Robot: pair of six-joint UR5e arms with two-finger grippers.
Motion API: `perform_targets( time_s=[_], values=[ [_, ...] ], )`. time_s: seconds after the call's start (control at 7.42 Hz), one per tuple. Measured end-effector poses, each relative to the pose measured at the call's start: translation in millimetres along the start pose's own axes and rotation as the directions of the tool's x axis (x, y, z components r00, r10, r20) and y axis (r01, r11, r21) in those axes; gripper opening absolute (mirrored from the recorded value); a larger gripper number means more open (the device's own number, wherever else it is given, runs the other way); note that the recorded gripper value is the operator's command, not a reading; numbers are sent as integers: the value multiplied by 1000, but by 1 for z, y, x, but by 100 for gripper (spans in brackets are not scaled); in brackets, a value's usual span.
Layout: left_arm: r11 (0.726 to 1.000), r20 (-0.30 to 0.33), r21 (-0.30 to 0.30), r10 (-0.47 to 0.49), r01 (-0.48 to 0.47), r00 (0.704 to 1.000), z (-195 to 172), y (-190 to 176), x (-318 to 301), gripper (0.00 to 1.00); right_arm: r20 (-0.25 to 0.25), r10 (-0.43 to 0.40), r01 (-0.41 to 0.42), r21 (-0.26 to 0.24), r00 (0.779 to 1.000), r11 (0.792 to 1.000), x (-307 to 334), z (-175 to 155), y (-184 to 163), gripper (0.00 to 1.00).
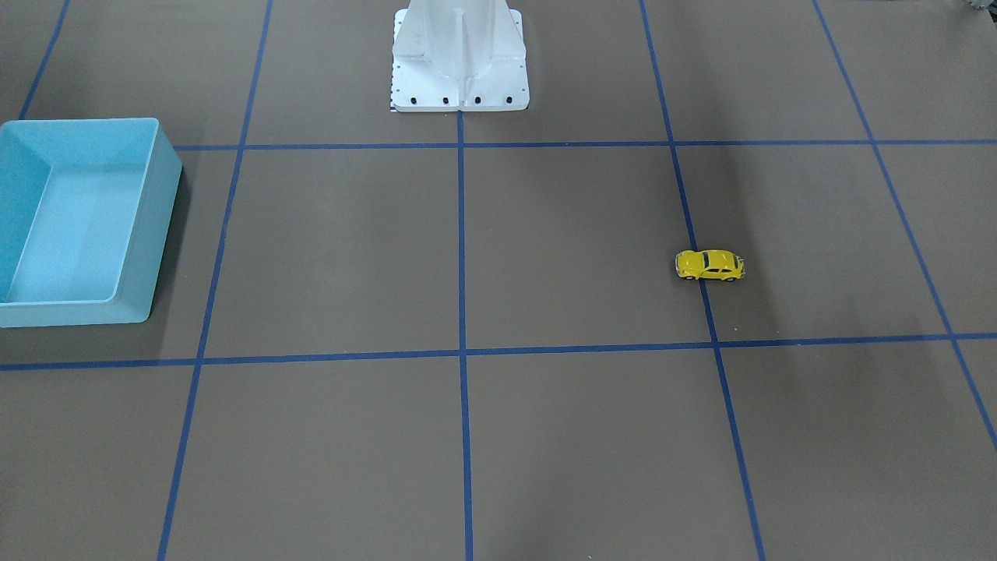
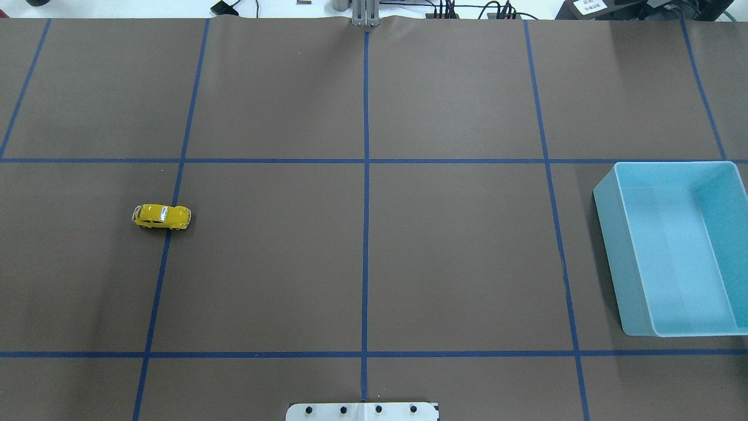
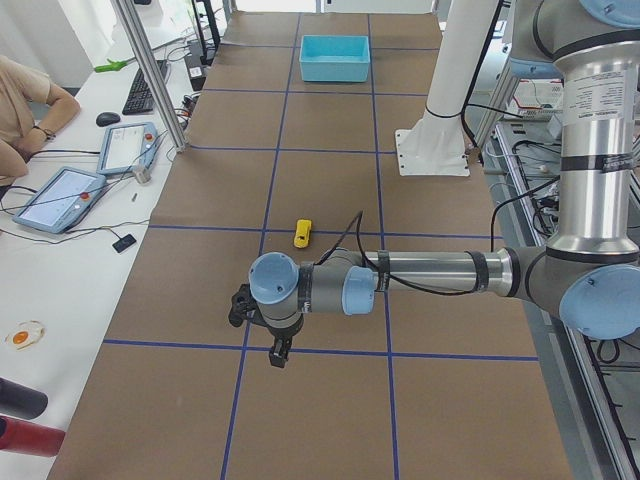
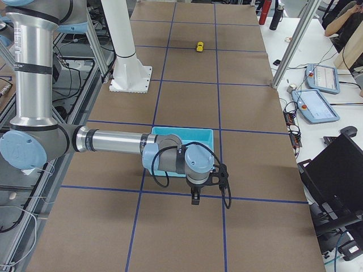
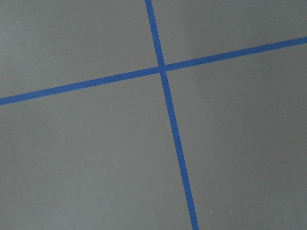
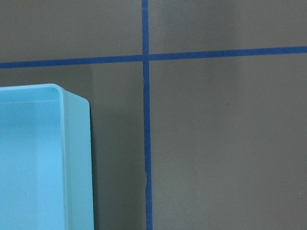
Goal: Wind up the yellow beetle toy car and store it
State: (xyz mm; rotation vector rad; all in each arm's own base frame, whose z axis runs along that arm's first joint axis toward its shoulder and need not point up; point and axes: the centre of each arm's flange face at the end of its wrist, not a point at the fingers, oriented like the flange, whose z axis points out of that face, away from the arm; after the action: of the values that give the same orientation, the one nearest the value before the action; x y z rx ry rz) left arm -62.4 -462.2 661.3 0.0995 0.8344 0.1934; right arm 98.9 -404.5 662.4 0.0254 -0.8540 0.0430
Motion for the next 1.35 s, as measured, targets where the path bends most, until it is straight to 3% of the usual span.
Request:
perform_targets(
  time_s=[0.67, 1.21, 1.35],
  values=[
    [1000, -1, 2, 1, -1, 1000, 1, 0, -1, 100, -75, -51, 50, -13, 996, 999, -11, 1, -18, 100],
    [1000, 10, 16, 24, -24, 1000, -4, -3, 4, 100, -89, -54, 53, -16, 995, 998, -10, 2, -19, 100],
    [997, 45, 36, 65, -67, 997, -17, -11, 17, 100, -89, -54, 53, -16, 995, 998, -10, 2, -18, 100]
  ],
)
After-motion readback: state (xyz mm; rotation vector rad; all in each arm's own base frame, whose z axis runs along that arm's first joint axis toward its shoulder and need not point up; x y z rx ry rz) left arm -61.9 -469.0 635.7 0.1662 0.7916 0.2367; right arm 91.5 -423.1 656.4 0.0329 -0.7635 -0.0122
